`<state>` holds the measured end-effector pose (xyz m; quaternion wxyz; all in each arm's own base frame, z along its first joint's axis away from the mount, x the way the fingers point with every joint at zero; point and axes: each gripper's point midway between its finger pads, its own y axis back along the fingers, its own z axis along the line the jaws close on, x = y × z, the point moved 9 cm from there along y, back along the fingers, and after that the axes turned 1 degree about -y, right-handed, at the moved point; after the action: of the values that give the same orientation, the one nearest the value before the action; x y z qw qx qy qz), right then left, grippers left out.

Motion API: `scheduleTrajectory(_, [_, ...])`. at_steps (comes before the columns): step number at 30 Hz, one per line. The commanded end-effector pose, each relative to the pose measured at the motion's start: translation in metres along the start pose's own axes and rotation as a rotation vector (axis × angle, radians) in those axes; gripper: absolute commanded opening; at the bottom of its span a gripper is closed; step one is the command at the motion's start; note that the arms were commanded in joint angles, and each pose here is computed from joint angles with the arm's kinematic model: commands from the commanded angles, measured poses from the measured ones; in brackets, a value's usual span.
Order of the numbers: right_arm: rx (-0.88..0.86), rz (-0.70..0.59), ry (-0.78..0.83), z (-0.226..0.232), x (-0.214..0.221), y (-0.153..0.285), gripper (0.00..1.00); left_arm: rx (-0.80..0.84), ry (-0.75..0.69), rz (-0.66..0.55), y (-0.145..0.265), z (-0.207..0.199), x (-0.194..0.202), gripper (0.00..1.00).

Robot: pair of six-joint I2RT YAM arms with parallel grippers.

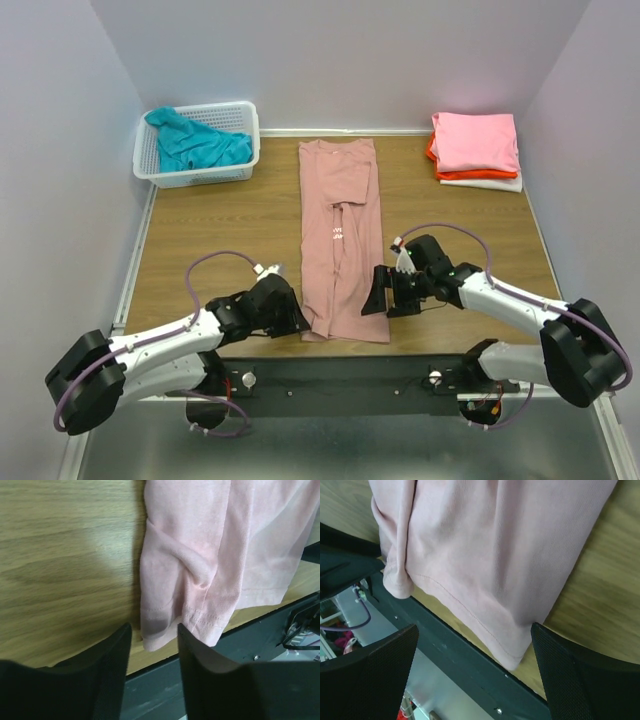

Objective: Fold and stack the t-shirts
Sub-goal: Fold the tshirt

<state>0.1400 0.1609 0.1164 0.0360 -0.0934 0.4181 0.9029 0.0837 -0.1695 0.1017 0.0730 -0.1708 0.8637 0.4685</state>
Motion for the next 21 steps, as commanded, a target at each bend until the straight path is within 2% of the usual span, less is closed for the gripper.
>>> scheduleTrajectory(1, [0.008, 0.029, -0.032, -0.001, 0.014, 0.004, 1.0, 0.06, -0.026, 0.022, -0.005, -0.007, 0.002, 0.45])
scheduleTrajectory(3, [0.033, 0.027, -0.028, -0.003, 0.017, 0.007, 1.0, 0.063, -0.034, 0.035, -0.007, -0.008, 0.003, 0.37])
scheduleTrajectory(5, [0.056, 0.056, -0.042, -0.007, 0.025, 0.009, 1.0, 0.054, -0.041, 0.046, -0.009, -0.006, 0.006, 0.33])
scheduleTrajectory(7, [0.065, 0.071, -0.052, -0.009, 0.03, 0.009, 1.0, 0.035, -0.037, 0.047, -0.011, -0.003, 0.006, 0.24])
scheduleTrajectory(8, [0.073, 0.083, -0.062, -0.012, 0.034, 0.009, 1.0, 0.029, -0.04, 0.055, -0.013, -0.003, 0.007, 0.11])
scheduleTrajectory(9, [0.078, 0.091, -0.068, -0.013, 0.037, 0.009, 0.99, 0.026, -0.043, 0.056, -0.013, -0.003, 0.007, 0.03])
scheduleTrajectory(10, [0.085, 0.099, -0.076, -0.015, 0.039, 0.009, 1.0, 0.022, -0.043, 0.061, -0.013, -0.004, 0.007, 0.0])
scheduleTrajectory(16, [0.093, 0.165, -0.088, -0.016, 0.058, 0.008, 0.93, 0.02, -0.041, 0.053, -0.006, -0.005, 0.007, 0.0])
scheduleTrajectory(19, [0.122, 0.155, -0.081, -0.015, 0.06, 0.005, 0.89, 0.023, -0.03, 0.049, -0.002, -0.004, 0.007, 0.0])
scheduleTrajectory(21, [0.149, 0.146, -0.08, -0.016, 0.059, 0.003, 0.84, 0.03, -0.024, 0.042, 0.001, -0.003, 0.008, 0.0])
